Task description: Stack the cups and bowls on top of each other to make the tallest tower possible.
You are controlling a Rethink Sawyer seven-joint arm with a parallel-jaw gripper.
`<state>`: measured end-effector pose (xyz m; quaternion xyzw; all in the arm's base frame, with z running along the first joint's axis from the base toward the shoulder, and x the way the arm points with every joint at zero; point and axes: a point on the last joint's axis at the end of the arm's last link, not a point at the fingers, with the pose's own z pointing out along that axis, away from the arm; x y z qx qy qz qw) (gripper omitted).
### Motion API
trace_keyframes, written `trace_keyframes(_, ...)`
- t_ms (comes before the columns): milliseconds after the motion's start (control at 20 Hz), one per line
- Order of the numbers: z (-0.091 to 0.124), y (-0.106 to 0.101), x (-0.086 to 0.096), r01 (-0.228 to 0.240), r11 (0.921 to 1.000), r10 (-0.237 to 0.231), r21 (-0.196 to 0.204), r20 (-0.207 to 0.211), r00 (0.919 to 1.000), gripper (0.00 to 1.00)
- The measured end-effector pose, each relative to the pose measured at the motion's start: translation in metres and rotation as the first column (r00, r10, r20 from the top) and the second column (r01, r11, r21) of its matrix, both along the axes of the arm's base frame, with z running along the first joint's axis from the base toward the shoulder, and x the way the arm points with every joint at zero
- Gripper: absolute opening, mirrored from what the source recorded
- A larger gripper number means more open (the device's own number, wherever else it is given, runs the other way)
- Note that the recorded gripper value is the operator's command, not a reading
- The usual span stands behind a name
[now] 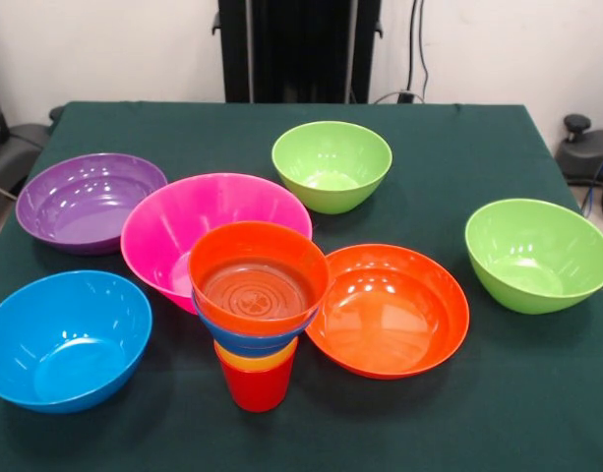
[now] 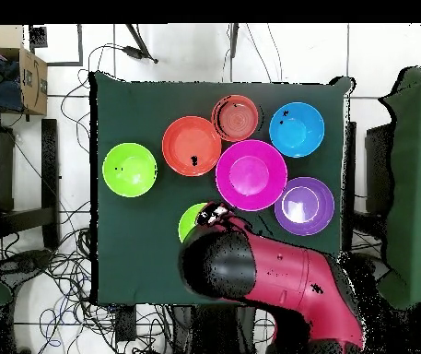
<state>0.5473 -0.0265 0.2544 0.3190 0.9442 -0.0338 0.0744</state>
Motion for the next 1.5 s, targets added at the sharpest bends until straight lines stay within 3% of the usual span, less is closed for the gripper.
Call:
trace_keyframes(250,-0.016,-0.003,-0.003,-0.025,0.9993,0.026,-0.029,0.034,0.9991,1.00)
trace_keyframes(650,-0.040,-0.001,-0.012,-0.035,0.9989,0.037,-0.031,0.053,0.9979,1.00)
trace_keyframes(1500,-0.079,-0.003,-0.037,-0.023,0.9987,0.025,-0.045,0.039,0.9989,1.00)
